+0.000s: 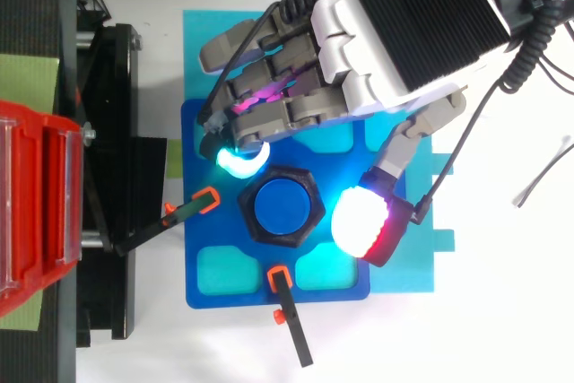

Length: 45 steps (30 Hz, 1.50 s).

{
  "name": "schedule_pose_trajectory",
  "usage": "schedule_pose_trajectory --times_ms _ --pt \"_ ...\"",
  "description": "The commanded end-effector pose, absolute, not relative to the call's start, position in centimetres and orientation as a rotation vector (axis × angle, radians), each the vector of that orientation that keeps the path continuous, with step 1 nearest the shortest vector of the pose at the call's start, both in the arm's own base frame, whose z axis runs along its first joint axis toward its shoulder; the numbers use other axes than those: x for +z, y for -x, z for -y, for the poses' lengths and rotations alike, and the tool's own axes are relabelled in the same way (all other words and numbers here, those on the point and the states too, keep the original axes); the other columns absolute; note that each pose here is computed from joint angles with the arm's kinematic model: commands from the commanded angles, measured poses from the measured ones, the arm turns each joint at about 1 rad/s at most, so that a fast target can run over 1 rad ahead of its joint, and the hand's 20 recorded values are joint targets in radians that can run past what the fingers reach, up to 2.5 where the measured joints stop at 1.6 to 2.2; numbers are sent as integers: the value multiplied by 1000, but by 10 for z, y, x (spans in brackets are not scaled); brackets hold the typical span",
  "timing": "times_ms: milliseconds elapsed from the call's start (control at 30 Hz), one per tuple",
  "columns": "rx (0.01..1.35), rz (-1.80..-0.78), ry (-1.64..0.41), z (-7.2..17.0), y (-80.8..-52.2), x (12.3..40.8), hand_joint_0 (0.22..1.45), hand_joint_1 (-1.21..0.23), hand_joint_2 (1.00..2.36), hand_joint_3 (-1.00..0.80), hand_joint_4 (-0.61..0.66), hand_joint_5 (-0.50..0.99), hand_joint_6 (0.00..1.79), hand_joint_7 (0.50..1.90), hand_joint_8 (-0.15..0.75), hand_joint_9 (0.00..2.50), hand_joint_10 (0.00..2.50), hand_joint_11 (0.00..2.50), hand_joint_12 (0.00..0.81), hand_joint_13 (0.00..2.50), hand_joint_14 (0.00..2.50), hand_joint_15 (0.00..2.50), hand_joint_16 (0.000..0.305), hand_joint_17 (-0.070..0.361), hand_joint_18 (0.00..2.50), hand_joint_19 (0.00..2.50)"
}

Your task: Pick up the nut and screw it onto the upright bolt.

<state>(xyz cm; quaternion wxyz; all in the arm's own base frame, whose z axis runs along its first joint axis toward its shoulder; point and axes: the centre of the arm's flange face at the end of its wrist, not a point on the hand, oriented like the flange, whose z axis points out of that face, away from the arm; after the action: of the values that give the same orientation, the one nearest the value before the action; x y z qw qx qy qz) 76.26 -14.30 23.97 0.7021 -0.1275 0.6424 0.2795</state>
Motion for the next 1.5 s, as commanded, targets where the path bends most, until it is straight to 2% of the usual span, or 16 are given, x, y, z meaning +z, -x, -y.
schedule_pose_trajectory --times_ms 0,600,700,900,1100,1267,1467 --pt "624 -1434 283 143 -762 239 494 -200 1000 -500 169 50 500 1433 236 1038 0 0 211 724 0 0 30 66 423 81" --pt "623 -1430 284 143 -763 240 493 -210 1000 -500 165 52 500 1433 240 1087 0 0 207 756 0 0 29 66 460 99" --pt "622 -1430 283 143 -763 240 485 -194 1000 -500 188 21 503 1311 233 1063 0 0 212 748 0 0 30 69 454 94" --pt "625 -1430 285 143 -762 240 461 -143 1000 -500 234 -17 505 1167 225 1003 0 0 232 707 0 0 35 79 415 86" --pt "626 -1417 296 144 -766 250 443 -126 1000 -500 257 -70 504 966 235 919 0 0 247 673 0 0 39 87 383 59" --pt "634 -1414 314 148 -770 271 439 -129 1000 -500 236 -92 503 880 236 889 0 0 258 656 0 0 40 89 362 49" --pt "576 -1467 352 157 -768 296 438 -134 1000 -500 234 -102 503 864 238 844 0 0 264 635 0 0 40 91 338 38"
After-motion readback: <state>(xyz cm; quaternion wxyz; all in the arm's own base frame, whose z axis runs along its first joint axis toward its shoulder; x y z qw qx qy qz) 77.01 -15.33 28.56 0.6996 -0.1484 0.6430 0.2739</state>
